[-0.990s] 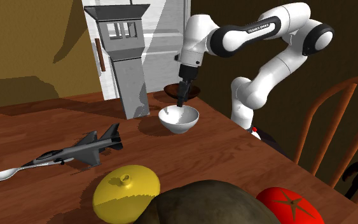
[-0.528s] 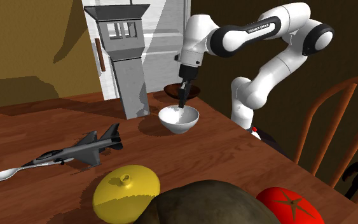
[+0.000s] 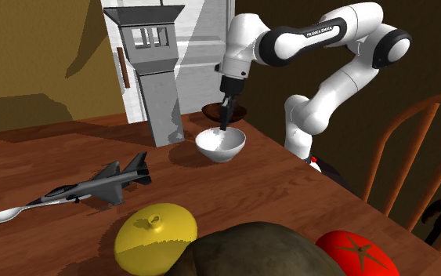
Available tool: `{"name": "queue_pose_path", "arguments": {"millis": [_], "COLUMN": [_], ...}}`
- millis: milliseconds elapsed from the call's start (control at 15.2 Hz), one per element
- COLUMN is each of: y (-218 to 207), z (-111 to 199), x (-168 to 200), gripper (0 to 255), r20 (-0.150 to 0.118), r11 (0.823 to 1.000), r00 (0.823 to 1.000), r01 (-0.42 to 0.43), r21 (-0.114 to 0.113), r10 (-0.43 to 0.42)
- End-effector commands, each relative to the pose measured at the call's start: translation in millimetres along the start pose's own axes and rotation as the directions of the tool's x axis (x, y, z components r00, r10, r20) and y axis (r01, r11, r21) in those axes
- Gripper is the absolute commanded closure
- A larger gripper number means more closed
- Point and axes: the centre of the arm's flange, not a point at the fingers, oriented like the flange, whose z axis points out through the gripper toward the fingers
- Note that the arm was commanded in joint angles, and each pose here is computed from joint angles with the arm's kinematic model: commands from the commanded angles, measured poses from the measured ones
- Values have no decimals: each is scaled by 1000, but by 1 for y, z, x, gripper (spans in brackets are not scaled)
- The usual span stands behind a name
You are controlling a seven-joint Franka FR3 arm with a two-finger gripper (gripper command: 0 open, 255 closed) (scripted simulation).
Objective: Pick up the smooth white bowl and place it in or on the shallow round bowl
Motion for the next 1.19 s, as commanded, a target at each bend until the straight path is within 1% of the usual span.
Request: {"name": "queue_pose_path", "arguments": {"millis": [0,1122], "y": [-2,-20], "z": [-10,-97], "x": [1,13], "gripper": [255,255], "r20": [0,0], "r11": [1000,1000], "r00": [1000,1000], "r01": [0,0], "r21": [0,0], "r10": [0,0]}}
